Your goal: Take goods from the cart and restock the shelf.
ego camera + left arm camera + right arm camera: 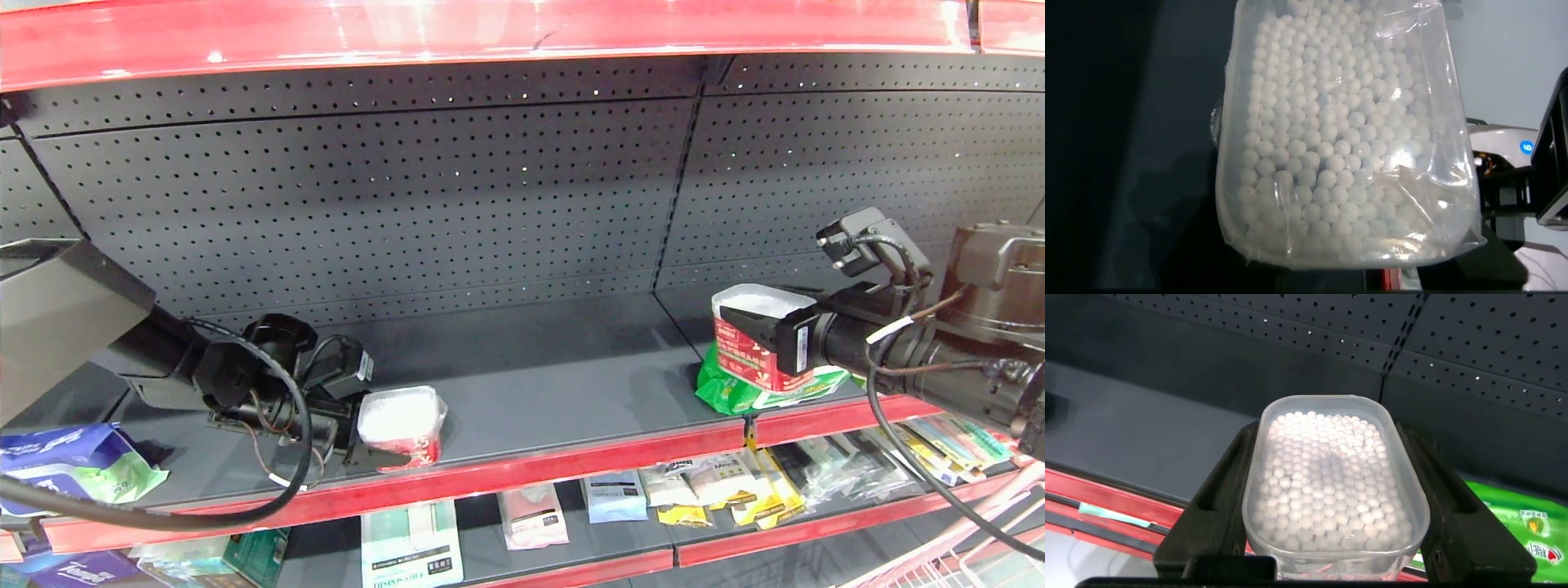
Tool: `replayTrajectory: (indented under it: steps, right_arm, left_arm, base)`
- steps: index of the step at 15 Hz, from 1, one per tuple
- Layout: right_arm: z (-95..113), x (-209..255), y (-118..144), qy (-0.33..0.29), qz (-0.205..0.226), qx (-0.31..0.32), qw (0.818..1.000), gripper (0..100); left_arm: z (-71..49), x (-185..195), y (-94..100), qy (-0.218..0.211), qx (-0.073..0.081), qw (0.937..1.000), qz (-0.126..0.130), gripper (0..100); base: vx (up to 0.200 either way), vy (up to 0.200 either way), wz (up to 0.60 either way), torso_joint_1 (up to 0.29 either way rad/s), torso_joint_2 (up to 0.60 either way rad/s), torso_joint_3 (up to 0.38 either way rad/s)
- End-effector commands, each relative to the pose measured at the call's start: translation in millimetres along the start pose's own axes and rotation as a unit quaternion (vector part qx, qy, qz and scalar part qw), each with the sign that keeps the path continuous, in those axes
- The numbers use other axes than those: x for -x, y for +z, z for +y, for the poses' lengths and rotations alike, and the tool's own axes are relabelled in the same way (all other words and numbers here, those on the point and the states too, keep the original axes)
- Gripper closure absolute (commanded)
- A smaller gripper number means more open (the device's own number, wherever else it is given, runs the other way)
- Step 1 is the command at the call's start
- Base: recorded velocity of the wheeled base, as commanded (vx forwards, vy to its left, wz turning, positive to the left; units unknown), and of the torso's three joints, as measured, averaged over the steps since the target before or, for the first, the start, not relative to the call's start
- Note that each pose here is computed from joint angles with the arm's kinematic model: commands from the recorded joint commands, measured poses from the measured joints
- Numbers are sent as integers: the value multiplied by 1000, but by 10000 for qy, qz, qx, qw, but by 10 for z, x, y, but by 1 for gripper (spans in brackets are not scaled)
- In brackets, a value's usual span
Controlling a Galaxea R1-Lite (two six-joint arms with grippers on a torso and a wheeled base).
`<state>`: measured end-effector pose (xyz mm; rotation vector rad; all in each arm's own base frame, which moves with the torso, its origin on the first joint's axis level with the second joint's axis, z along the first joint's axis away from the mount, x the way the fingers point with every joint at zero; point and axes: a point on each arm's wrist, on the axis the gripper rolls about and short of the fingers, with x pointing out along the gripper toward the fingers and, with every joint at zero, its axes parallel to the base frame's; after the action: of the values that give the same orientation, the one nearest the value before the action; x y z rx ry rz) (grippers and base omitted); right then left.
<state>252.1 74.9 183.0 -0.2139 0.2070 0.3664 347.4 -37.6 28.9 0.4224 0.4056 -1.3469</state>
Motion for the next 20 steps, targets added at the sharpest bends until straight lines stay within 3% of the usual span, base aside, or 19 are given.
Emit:
replayTrajectory:
  steps: [1,12,17,20]
  right_arm:
    - [1,0,0,3,0,1,10000,100]
    - [0,8,2,-6,-6,2,10000,100]
    - [-2,18,16,-12,-36,11,10000,100]
    - [-1,11,30,-17,-58,30,10000,100]
  left_arm:
    - [0,-5,-11,-5,11,10000,-1,0]
    - [-20,144,81,137,-83,9998,-124,0]
    - [-37,228,225,223,-287,9991,-230,0]
    - [-49,277,301,279,-313,9987,-273,0]
  base:
    - [0,0,0,0,0,0]
    - [0,0,0,0,0,0]
    - [0,0,0,0,0,0]
    - [0,0,0,0,0,0]
